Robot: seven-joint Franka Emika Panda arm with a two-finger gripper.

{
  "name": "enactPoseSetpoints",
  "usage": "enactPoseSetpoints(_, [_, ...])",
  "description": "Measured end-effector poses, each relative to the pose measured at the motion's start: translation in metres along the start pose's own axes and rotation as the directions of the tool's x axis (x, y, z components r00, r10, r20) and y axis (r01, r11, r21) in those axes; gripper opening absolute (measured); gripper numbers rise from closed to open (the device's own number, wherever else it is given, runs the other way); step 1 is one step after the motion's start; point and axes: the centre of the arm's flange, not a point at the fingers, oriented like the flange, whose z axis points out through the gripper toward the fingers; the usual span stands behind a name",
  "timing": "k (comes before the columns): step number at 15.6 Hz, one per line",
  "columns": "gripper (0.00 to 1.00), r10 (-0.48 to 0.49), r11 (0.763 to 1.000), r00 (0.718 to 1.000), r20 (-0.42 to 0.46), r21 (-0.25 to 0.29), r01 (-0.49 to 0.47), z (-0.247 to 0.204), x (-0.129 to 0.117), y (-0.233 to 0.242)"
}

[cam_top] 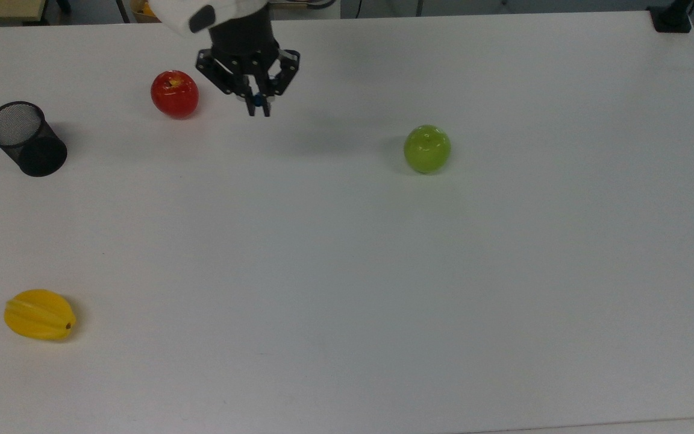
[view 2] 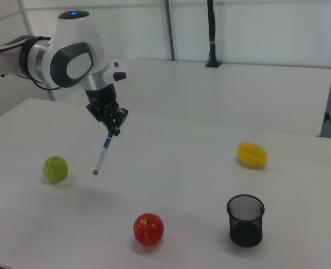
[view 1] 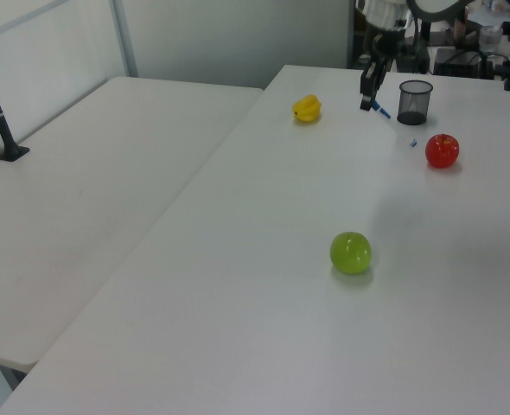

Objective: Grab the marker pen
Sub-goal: 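Carry the marker toward the green apple, then lower the marker to the table and open the gripper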

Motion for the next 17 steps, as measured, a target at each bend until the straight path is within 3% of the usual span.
enactPoseSetpoints(6, [0.17,-0.043,0.998,0.992,0.122,0.046,0.038,0.072,-0.001,-0.075])
enactPoseSetpoints(10, [0.17,-0.077,0.996,0.979,0.187,0.054,0.068,0.114,-0.005,-0.099])
enactPoseSetpoints(17, [0.17,-0.091,0.995,0.984,0.156,0.052,0.084,0.164,0.003,-0.106])
